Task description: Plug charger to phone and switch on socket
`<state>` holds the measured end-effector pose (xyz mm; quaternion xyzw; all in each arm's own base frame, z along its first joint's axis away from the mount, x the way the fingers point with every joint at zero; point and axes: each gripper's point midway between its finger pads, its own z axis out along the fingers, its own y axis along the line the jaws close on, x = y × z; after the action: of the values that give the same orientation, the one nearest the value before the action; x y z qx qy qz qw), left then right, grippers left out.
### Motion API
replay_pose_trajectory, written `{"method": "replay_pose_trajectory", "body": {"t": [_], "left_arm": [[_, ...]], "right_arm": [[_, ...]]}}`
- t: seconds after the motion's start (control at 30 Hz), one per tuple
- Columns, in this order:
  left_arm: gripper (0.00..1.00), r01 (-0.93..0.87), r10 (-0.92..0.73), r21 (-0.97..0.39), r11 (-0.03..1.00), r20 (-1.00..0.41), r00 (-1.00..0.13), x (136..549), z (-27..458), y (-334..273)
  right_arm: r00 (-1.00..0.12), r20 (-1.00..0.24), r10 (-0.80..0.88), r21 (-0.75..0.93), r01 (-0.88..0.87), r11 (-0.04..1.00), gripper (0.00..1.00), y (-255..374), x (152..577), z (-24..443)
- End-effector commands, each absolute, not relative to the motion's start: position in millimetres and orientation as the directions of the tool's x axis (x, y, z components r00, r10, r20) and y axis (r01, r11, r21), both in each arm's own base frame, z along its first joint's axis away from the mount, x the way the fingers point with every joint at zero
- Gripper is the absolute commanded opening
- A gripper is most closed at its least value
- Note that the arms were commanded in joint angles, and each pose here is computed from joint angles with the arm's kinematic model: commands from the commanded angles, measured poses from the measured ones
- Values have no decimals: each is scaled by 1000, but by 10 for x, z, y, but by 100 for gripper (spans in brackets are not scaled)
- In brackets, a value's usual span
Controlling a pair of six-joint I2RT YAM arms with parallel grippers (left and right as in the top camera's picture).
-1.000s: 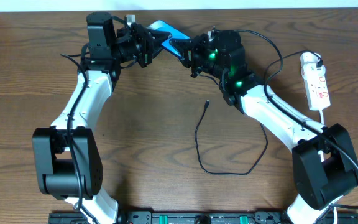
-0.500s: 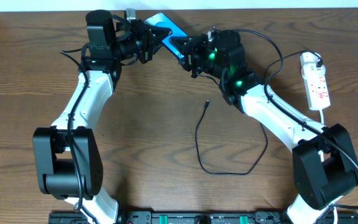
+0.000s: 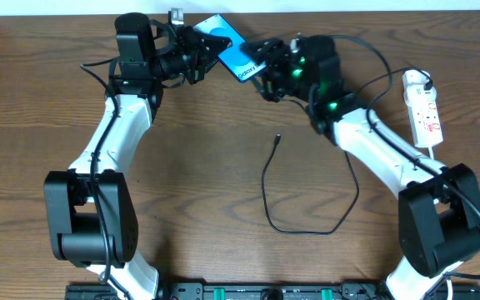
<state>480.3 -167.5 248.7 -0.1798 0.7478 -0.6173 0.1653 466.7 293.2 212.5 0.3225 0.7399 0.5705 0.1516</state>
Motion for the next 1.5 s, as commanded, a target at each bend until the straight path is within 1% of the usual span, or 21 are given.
{"method": "replay_pose_trajectory", "body": {"t": [0.0, 0.03, 0.1, 0.23, 0.33, 0.43, 0.5, 0.6, 0.67, 0.77, 0.87, 0.97, 1.0, 1.17, 1.47], "left_arm": [[7, 74, -404, -981, 178, -142, -904, 4703, 2750, -1658], [7, 86, -395, -980, 179, -152, -906, 4690, 2756, -1643], [7, 113, -371, -977, 179, -173, -912, 4655, 2764, -1617], [7, 158, -329, -972, 176, -209, -921, 4588, 2776, -1587], [7, 194, -293, -966, 173, -238, -926, 4529, 2774, -1575], [7, 195, -277, -963, 188, -243, -930, 4489, 2693, -1550], [7, 172, -277, -963, 206, -226, -934, 4470, 2596, -1524], [7, 143, -277, -964, 226, -204, -939, 4434, 2481, -1473], [7, 136, -277, -962, 236, -201, -940, 4420, 2432, -1428], [7, 126, -291, -963, 238, -195, -937, 4433, 2421, -1358], [7, 122, -306, -963, 241, -195, -932, 4454, 2420, -1287], [7, 117, -322, -963, 243, -194, -927, 4477, 2418, -1211], [7, 115, -328, -963, 243, -194, -925, 4484, 2418, -1186], [7, 105, -355, -964, 245, -190, -915, 4516, 2418, -1057], [7, 92, -364, -965, 245, -179, -914, 4517, 2406, -1015]], "right_arm": [[-751, 5, 660, 933, 241, 268, 87, 2646, 4770, 1961], [-753, -22, 658, 923, 238, 303, 92, 2566, 4782, 1899], [-763, -68, 643, 897, 236, 374, 99, 2412, 4779, 1764], [-780, -106, 616, 833, 269, 483, 99, 2158, 4709, 1495], [-808, -130, 574, 782, 272, 561, 93, 2036, 4610, 1326], [-856, -211, 471, 729, 183, 660, 78, 2003, 4511, 1219], [-882, -240, 405, 690, 139, 711, 77, 1999, 4423, 1140], [-907, -219, 360, 618, 157, 771, 74, 1923, 4255, 968], [-925, -218, 312, 569, 139, 810, 72, 1921, 4144, 876], [-938, -214, 272, 526, 123, 841, 70, 1984, 4029, 808], [-947, -214, 240, 487, 110, 866, 63, 2073, 3933, 741], [-956, -203, 211, 459, 97, 883, 52, 2164, 3847, 659], [-961, -189, 203, 451, 99, 887, 50, 2203, 3803, 610], [-975, -142, 170, 404, 100, 909, 46, 2327, 3650, 405], [-982, -50, 181, 368, 151, 918, 32, 2421, 3511, 23]]}}
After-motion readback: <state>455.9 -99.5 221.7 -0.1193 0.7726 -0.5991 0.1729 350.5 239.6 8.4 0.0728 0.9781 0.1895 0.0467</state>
